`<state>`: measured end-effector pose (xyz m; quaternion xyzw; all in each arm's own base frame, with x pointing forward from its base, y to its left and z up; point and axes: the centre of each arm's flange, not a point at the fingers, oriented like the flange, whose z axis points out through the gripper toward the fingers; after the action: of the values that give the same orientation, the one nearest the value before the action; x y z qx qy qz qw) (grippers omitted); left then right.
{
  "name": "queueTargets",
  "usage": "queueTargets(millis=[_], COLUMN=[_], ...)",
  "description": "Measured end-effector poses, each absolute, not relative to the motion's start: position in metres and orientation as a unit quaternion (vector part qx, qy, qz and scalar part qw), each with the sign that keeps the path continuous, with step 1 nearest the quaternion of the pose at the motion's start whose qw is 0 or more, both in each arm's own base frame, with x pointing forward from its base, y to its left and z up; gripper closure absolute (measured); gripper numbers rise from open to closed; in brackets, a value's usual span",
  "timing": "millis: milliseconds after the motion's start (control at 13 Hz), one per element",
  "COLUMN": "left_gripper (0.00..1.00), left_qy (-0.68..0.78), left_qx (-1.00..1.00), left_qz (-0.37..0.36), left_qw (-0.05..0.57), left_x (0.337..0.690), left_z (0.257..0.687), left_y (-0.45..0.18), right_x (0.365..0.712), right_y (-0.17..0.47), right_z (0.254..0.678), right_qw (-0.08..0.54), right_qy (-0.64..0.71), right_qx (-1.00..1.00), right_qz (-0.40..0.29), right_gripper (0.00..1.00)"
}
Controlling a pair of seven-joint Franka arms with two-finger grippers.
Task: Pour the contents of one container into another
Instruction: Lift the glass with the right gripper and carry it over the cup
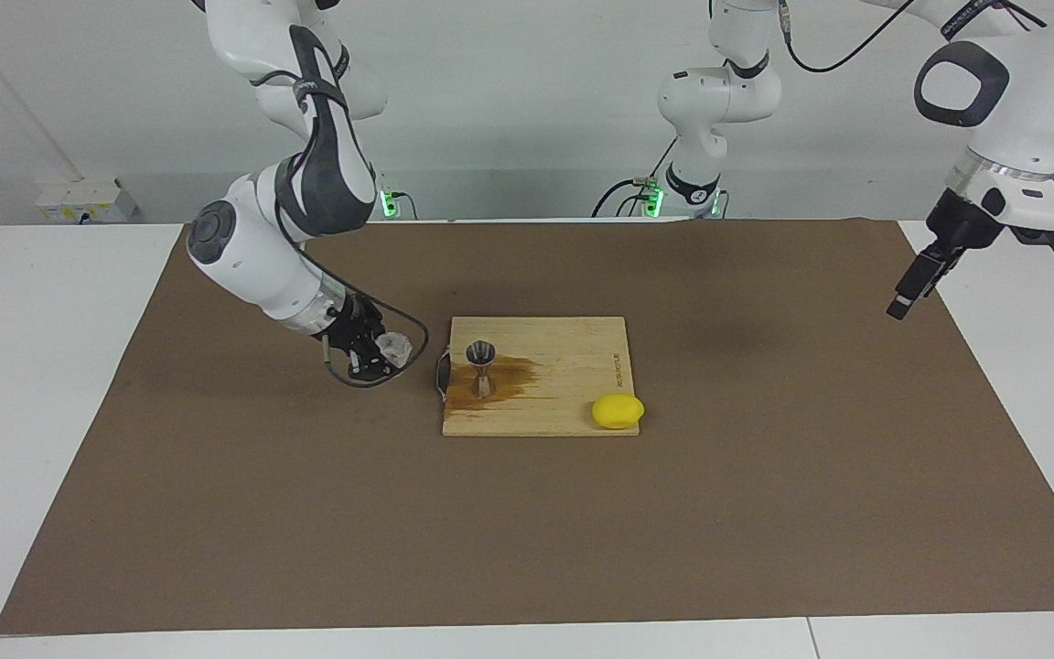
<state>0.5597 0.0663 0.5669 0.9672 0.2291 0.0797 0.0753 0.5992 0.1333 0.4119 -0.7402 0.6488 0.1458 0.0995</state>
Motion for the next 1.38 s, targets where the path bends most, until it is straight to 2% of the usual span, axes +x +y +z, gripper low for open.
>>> queueTargets(millis=[308,615,1385], left_gripper=[0.00,0.00,0.00], left_qy=[0.082,0.017,-0.027], left_qx=[0.996,1.000,0.999], left_qz=[0.027,0.004,-0.015], left_qw=[0.019,0.011,0.008], left_x=[0.548,0.538,0.533], left_z=[0.595,0.627,0.628], left_y=[0.014,-0.001,-0.042], right_x=[0.611,0.610,0.584], right_y=[0.185,0.221,0.284], right_z=[0.434,0.437,0.438], right_qw=[0.085,0.056,-0.017], right_qy=[0.669,0.652,0.556], right_qx=[-0.730,-0.754,-0.829], right_qz=[0.109,0.061,-0.059], right_gripper=[0.49,0.49,0.49])
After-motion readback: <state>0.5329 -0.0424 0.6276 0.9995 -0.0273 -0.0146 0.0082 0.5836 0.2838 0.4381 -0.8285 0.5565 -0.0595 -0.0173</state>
